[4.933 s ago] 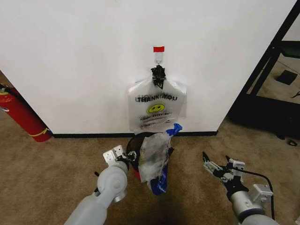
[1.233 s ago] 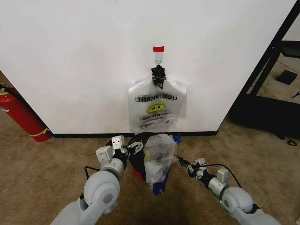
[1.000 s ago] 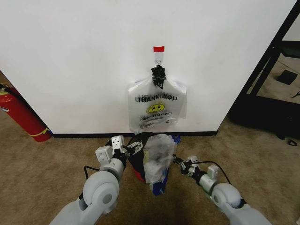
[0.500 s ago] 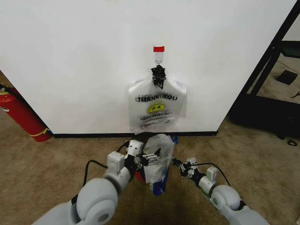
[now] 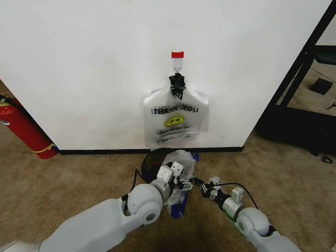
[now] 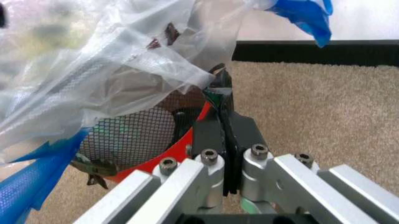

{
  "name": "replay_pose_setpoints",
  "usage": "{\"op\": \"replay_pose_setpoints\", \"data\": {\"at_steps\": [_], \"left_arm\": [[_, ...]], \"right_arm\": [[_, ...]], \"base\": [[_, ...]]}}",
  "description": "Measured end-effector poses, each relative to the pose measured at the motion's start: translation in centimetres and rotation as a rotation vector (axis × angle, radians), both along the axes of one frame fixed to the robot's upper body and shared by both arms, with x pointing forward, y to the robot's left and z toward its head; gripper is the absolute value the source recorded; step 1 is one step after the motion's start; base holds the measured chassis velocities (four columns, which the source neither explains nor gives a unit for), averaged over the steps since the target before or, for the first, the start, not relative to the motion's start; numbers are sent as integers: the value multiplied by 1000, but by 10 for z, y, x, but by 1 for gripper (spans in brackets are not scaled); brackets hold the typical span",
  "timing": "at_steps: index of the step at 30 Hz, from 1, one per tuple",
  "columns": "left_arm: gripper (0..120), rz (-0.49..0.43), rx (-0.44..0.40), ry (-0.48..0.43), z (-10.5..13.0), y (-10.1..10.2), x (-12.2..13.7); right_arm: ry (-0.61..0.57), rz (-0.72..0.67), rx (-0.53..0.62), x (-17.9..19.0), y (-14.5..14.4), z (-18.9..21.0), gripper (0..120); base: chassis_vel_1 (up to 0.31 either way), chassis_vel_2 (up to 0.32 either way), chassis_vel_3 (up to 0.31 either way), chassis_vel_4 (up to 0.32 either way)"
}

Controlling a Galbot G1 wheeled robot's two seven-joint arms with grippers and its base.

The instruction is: Pick up the garbage bag from the wall and place it over the trash bin.

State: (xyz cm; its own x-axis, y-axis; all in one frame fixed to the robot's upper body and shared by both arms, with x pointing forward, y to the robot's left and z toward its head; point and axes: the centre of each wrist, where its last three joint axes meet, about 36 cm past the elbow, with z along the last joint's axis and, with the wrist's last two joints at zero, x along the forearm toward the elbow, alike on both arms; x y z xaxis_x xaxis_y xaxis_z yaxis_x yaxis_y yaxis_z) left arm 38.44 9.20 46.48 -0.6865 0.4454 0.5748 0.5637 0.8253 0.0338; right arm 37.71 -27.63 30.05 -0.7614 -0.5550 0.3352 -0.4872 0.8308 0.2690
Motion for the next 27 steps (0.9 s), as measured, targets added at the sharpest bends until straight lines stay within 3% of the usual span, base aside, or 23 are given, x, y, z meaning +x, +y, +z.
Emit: {"op": "replay_pose_setpoints", "data": {"at_steps": [4,16,18,21,27], "left_arm": [[57,7,-7,5,-3,2,-2],[19,1,-11,1,-12,3,-8],[7,6,-19,-5,-12,3,-8],[0,10,-24,-13,-11,4,-7],[0,27,-40,-32,-6,4,-5]], "right_arm": [[-2,-1,2,3,0,1,0],[1,-1,12,6,2,3,0],[5,-2,11,5,2,2,0],[7,-4,11,4,2,1,0],[11,-4,11,2,2,0,0]], "base": [[0,0,0,0],[0,0,0,0],[0,0,0,0],[0,0,0,0],[0,0,0,0]]}}
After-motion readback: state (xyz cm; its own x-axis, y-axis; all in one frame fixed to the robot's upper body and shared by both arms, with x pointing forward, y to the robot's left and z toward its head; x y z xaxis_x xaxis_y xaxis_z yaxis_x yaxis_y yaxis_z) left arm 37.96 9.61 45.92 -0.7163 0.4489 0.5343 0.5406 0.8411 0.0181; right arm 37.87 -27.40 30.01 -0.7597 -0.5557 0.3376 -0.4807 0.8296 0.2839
